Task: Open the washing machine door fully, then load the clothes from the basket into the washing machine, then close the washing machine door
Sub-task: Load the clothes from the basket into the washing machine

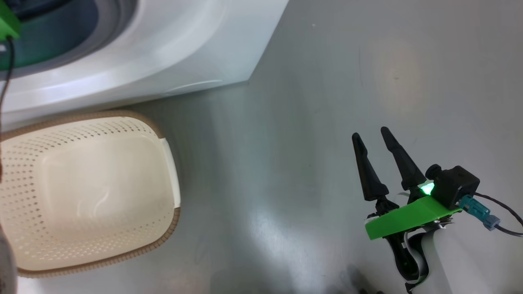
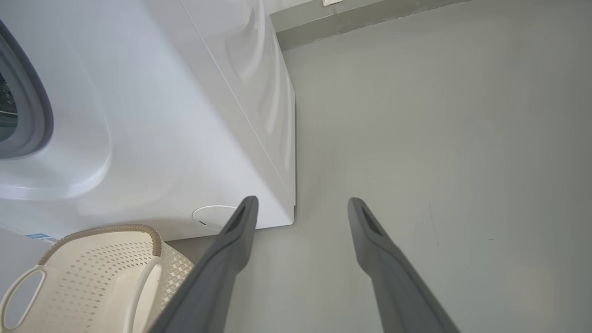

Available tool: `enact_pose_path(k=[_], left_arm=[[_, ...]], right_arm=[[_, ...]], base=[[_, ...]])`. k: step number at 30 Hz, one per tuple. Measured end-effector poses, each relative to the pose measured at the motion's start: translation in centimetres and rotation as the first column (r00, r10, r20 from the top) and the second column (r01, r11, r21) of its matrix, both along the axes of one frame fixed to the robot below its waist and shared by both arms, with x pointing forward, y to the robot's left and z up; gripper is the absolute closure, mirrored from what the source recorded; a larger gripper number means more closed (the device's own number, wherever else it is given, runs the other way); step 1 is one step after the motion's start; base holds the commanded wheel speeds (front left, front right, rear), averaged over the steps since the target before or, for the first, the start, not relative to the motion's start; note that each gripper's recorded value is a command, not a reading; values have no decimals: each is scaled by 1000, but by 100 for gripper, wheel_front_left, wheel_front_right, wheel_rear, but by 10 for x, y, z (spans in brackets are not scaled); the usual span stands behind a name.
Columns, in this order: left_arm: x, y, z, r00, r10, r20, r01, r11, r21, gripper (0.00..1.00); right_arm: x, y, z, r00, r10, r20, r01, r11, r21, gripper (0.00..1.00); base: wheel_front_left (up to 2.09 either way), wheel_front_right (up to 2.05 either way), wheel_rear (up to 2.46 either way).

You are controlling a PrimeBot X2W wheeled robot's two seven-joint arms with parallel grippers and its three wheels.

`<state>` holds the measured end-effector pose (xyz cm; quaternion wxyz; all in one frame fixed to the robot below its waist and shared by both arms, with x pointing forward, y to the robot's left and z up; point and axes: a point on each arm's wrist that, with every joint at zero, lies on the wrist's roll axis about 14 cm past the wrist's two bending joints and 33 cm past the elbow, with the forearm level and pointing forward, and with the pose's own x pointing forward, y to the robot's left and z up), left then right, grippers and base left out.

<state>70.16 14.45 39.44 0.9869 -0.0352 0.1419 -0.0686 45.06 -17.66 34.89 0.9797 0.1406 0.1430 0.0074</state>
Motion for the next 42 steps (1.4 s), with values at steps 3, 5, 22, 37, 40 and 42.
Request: enact_pose_path(k=[3, 5, 22, 37, 40, 42], left_arm=[[-9, 0, 5, 1000, 6, 17, -6, 1000, -12, 0], [-15, 0, 7, 1000, 10, 24, -10, 1000, -21, 0], [-90, 19, 45, 989, 57, 135, -45, 995, -90, 0], [-191, 45, 91, 937, 166, 307, -132, 983, -131, 0], [-209, 55, 97, 925, 198, 326, -168, 979, -116, 0], [-220, 56, 101, 920, 200, 337, -171, 979, -114, 0]], right_arm=[[2, 0, 8, 1000, -2, 20, 2, 1000, 0, 0], [2, 0, 13, 999, 0, 33, 0, 1000, -3, 0], [-16, 5, 53, 994, 4, 107, -5, 1000, 5, 0], [-41, 1, 86, 985, -12, 170, 12, 1000, 0, 0], [-47, -7, 91, 983, -36, 181, 37, 999, -2, 0], [-52, -11, 93, 982, -46, 184, 47, 999, -3, 0]], base=[[0, 0, 0], [0, 0, 0], [0, 0, 0], [0, 0, 0], [0, 0, 0], [0, 0, 0]])
